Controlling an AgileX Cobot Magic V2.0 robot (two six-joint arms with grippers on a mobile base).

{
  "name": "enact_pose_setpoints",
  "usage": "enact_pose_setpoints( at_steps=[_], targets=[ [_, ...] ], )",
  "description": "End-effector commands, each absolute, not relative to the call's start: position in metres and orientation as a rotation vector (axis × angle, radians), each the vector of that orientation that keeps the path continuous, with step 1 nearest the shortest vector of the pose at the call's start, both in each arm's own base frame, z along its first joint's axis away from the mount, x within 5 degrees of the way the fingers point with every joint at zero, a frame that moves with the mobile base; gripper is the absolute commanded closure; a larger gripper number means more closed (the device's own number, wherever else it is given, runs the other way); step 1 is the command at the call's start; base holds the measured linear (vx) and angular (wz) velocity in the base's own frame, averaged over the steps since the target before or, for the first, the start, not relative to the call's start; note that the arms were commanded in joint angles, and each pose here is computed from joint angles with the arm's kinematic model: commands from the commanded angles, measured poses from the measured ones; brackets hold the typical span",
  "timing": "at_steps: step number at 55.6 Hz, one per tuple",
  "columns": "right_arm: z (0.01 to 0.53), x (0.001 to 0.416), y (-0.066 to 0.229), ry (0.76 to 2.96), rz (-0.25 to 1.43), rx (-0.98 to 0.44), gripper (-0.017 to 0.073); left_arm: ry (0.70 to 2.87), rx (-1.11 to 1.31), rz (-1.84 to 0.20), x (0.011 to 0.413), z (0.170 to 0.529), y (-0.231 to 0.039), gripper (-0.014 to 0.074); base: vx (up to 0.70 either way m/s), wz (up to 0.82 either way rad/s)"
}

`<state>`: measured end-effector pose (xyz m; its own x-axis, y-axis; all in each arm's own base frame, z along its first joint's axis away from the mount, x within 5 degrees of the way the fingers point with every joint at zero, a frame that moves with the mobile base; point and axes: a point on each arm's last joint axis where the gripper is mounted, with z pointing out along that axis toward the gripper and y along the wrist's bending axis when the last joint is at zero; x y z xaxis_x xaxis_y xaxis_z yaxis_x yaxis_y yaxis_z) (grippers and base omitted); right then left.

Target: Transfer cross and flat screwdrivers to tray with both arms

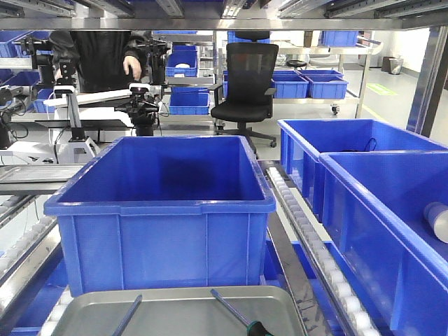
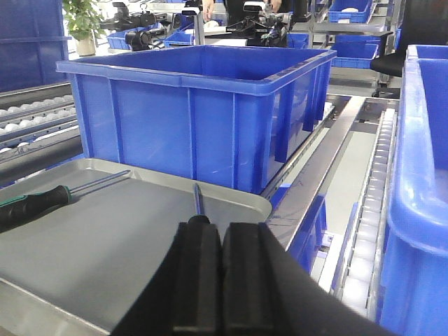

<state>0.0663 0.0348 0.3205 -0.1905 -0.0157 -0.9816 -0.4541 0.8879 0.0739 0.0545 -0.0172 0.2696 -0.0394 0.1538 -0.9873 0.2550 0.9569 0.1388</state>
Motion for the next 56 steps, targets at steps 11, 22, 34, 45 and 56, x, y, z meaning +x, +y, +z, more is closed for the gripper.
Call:
enact_pose_setpoints(
  at_steps=[11, 22, 34, 45, 56],
  targets=[
    [0.336, 0.067, 0.035, 1.630, 0.416, -0.348, 0.0567, 1.494, 0.024, 0.039, 0.054, 0.210, 0.000, 0.0591, 0.00, 0.00],
    [0.336, 0.067, 0.035, 1.630, 0.416, -0.348, 0.0567, 1.597, 0.034, 0.041, 0.055, 0.202, 0.000, 0.0591, 0.00, 0.00],
    [0.336, 0.067, 0.035, 1.630, 0.416, -0.348, 0.0567, 1.602, 0.036, 0.042, 0.055, 0.201, 0.000, 0.0591, 0.00, 0.00],
    [0.336, 0.067, 0.035, 1.631, 0.416, -0.348, 0.0567, 1.602, 0.036, 0.042, 0.055, 0.201, 0.000, 0.0591, 0.00, 0.00],
    [0.334, 0.067, 0.035, 1.632, 0.415, -0.347, 0.0567, 1.602, 0.036, 0.042, 0.055, 0.201, 0.000, 0.0591, 0.00, 0.00]
  ],
)
